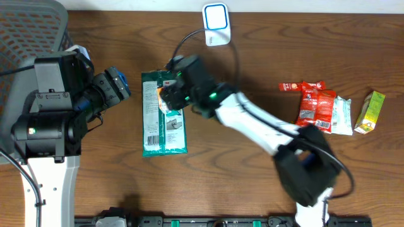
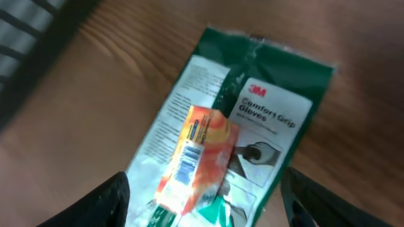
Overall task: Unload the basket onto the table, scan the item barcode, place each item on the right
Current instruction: 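Move the right gripper left and grasp the orange box on the glove packet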
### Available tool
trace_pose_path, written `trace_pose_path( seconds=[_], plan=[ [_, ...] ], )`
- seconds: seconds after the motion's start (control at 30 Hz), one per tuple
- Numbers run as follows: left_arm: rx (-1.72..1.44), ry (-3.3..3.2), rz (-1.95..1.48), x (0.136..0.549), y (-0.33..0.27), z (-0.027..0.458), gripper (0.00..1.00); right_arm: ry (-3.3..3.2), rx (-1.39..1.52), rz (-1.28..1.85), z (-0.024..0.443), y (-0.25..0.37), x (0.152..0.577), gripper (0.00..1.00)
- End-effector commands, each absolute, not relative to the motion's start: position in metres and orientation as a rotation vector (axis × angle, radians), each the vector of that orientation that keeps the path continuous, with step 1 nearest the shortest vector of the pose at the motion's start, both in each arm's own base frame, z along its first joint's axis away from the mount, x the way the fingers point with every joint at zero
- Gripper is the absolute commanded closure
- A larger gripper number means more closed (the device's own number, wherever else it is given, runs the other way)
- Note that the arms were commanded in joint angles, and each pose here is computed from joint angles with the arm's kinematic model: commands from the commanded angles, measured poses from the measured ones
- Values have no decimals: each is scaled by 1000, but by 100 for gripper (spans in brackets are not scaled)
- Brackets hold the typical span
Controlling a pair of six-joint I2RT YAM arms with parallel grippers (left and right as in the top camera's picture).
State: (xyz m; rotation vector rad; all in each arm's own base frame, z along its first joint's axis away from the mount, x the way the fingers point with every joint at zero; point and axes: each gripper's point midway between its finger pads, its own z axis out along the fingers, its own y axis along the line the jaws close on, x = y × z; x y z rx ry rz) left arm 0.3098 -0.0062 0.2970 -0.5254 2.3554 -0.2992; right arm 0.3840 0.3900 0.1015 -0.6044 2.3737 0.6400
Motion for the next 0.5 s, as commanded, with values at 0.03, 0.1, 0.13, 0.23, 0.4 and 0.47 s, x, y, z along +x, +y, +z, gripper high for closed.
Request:
trace_pose_path(
  seconds=[0.03, 0.1, 0.13, 0.23, 0.4, 0.47],
  plan=[
    [-528, 2353, -294, 310, -5, 298, 14, 2338, -559, 430, 75, 394, 395, 27],
    [-528, 2353, -294, 310, -5, 298, 14, 2340, -578, 438, 66, 402, 391, 27],
    [-528, 2353, -294, 310, -5, 298, 15, 2341, -588, 440, 61, 405, 389, 27],
    [-528, 2353, -294, 310, -5, 298, 15, 2353, -610, 431, 53, 410, 382, 34],
    [-528, 2353, -294, 310, -5, 298, 15, 2342, -593, 395, 54, 407, 385, 55],
    [-528, 2353, -294, 310, -5, 298, 15, 2344, -591, 394, 54, 406, 386, 52]
  ],
)
